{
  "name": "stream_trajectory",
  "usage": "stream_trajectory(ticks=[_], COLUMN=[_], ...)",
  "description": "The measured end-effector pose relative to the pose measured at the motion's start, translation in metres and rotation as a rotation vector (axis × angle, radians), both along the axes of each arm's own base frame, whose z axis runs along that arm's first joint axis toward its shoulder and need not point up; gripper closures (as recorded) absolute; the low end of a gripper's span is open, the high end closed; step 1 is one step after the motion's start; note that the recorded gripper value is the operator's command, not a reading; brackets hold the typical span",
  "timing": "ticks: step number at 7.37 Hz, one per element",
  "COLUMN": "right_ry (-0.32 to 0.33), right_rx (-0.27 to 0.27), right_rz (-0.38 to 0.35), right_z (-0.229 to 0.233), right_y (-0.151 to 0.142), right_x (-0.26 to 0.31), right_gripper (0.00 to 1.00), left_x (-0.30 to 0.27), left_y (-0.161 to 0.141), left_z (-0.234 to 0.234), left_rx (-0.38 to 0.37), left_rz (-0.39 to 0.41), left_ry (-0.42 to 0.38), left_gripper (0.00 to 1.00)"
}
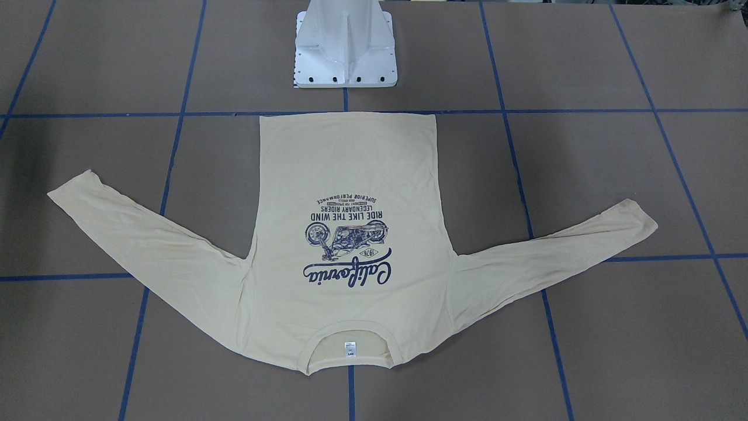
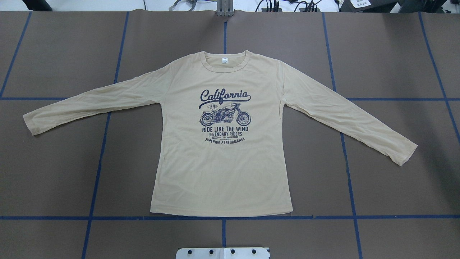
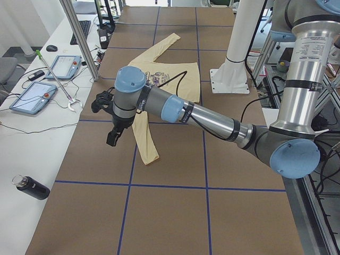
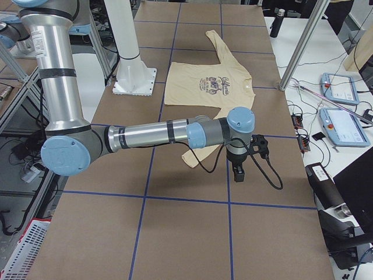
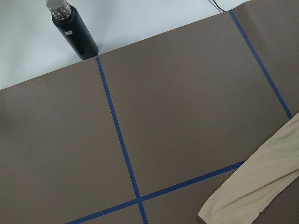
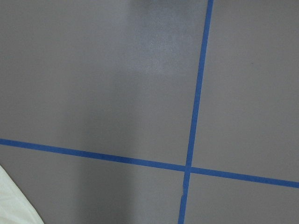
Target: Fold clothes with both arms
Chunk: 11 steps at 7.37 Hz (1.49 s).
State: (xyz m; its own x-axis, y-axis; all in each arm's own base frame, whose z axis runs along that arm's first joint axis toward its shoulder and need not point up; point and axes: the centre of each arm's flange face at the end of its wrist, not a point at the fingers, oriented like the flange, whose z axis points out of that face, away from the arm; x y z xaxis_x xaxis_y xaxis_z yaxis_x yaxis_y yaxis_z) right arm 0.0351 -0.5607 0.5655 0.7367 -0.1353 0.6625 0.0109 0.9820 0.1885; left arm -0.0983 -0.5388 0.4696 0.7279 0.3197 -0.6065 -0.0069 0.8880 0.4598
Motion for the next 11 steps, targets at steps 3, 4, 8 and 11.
stream_trajectory(ticks=[3, 4, 8, 11], right_ry=[-0.002, -0.014, -0.126, -0.143], right_rx=[-0.007, -0.011, -0.1, -0.173], right_rz=[-0.011, -0.033, -0.026, -0.006], right_z=[0.006, 0.013, 0.034, 0.08], right_y=[0.003, 0.006, 0.059, 0.127], right_x=[-0.006, -0.017, -0.145, -0.163], right_gripper=[0.0, 0.0, 0.01, 0.02], left_x=[0.002, 0.003, 0.005, 0.005], left_y=[0.008, 0.011, 0.02, 0.022], left_z=[0.009, 0.015, 0.023, 0.02], left_rx=[0.01, 0.002, -0.01, -0.003], left_rz=[0.007, 0.009, 0.015, 0.014], left_ry=[-0.003, 0.0, 0.005, 0.005], left_gripper=[0.0, 0.0, 0.0, 0.0])
